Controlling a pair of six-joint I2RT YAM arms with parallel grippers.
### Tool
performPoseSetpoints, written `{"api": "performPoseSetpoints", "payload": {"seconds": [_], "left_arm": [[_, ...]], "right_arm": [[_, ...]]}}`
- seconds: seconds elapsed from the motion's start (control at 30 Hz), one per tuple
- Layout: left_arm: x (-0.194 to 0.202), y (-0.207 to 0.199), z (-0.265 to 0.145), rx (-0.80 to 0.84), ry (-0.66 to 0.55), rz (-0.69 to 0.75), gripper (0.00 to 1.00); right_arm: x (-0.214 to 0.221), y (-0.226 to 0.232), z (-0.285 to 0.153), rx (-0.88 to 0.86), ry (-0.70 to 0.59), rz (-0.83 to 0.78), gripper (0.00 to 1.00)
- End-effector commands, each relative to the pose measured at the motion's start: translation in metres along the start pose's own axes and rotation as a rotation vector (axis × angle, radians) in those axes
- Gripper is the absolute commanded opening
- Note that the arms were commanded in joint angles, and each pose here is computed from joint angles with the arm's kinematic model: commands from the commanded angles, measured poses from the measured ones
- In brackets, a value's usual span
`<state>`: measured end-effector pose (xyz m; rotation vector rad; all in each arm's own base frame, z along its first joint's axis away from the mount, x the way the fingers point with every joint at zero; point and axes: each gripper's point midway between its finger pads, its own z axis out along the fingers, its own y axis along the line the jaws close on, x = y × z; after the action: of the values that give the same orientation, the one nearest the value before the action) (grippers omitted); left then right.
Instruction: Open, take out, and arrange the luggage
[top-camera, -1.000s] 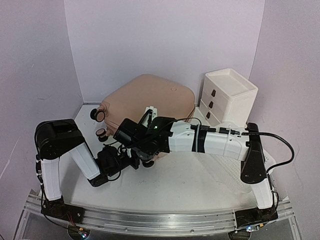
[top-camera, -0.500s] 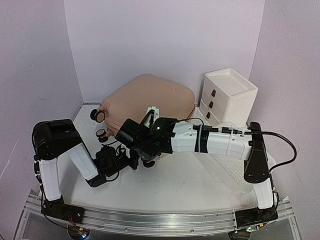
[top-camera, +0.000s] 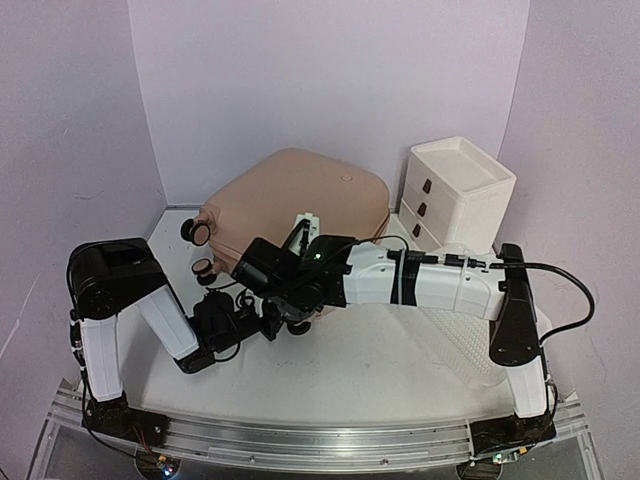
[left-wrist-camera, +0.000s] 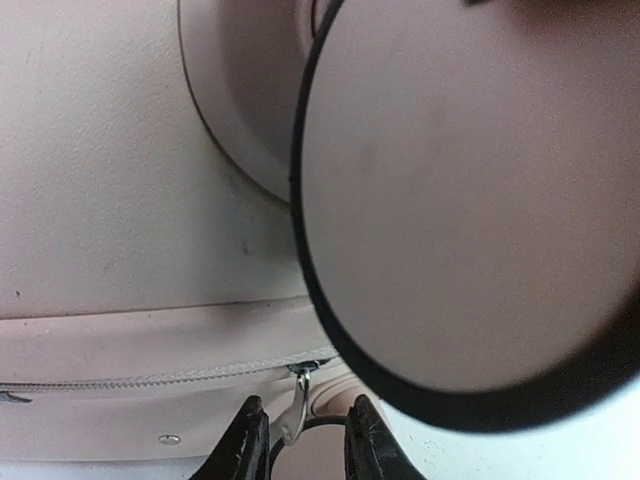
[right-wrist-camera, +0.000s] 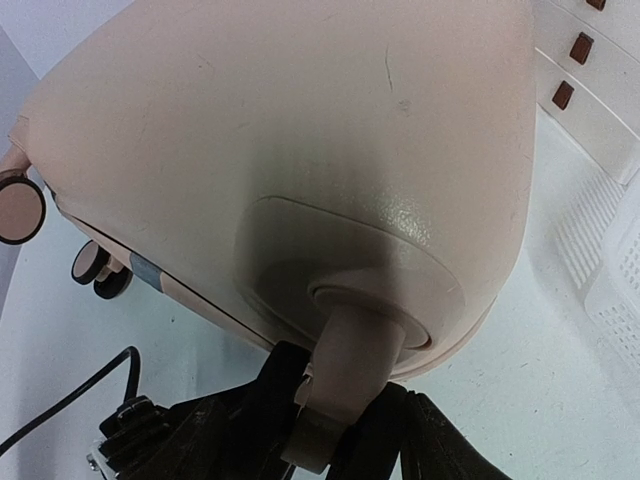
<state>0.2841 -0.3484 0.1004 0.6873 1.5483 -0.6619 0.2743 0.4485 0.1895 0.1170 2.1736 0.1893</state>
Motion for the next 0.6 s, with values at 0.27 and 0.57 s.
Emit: {"api": "performPoseSetpoints", "payload": {"seconds": [0.27, 0.57], "left_arm": [[-0.015, 0.0, 0.019, -0.003, -0.064, -0.027, 0.23], [-0.013, 0.005, 0.026, -0.036, -0.063, -0.033, 0.17]], "right_arm": [[-0.008, 0.001, -0.02, -0.05, 0.036, -0.043, 0.19], [-0.008, 0.003, -0.021, -0.06, 0.043, -0.032, 0.19]]}}
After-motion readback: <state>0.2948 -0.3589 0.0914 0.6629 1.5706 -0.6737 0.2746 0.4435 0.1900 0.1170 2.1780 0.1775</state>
